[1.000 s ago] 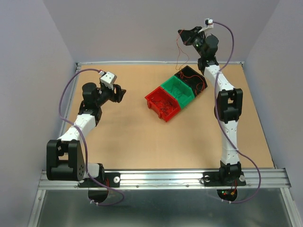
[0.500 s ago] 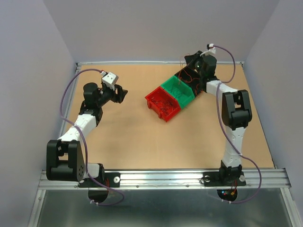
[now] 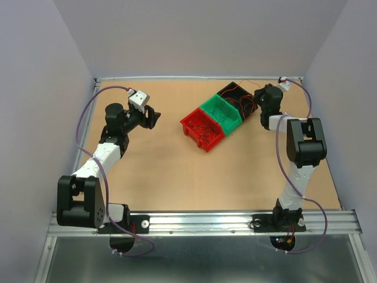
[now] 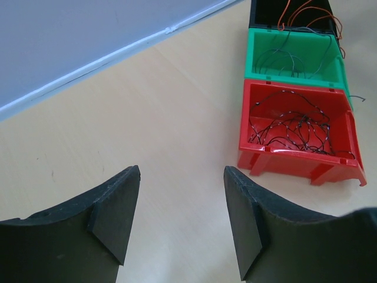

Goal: Untangle the cables

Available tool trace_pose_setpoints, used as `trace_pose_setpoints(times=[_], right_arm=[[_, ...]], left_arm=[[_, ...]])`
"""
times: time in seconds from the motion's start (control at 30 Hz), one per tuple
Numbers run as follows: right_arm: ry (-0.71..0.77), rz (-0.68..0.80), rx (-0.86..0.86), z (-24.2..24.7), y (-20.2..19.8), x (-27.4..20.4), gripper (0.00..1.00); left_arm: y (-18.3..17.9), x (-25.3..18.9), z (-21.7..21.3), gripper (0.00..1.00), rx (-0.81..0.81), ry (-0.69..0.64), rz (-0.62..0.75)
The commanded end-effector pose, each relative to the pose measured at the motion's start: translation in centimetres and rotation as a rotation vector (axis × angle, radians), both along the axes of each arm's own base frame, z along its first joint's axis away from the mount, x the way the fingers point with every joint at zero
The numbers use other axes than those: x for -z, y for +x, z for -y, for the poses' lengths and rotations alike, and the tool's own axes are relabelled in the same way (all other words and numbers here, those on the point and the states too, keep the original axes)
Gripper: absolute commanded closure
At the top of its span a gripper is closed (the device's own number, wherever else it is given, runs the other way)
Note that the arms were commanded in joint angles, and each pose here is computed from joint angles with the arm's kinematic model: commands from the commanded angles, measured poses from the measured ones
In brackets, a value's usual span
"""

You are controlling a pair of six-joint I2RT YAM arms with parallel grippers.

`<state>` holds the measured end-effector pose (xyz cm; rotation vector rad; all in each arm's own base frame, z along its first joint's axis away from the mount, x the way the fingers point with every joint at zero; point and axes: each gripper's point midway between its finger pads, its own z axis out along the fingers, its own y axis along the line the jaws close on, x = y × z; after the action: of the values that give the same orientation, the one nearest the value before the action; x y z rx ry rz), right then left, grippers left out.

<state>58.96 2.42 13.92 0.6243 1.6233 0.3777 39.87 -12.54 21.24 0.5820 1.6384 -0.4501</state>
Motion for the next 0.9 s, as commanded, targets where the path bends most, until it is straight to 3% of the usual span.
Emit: trace_pose_setpoints(times=[0.0, 0.3, 0.43, 0.87], right_arm=[[-0.086, 0.043, 0.092, 1.7, -1.2, -3.3, 0.99], [-0.213, -0.08, 0.171, 3.8, -6.3, -0.4, 0.99], [-0.378, -0.237, 0.132, 2.4, -7.3, 2.5, 0.99], [-0.601, -0.411, -0.165, -4.5, -4.2, 1.8, 0.99]], left_arm=[[0.4, -2.2, 0.2, 0.3, 0.003, 0.01, 0.076], [0.6, -1.6, 0.4, 0.3, -0.002, 0.022, 0.059], [0.9, -1.3, 0.5, 0.3, -0.001, 0.026, 0.05], [1.1, -0.8, 0.7, 0.3, -0.008, 0.042, 0.036]])
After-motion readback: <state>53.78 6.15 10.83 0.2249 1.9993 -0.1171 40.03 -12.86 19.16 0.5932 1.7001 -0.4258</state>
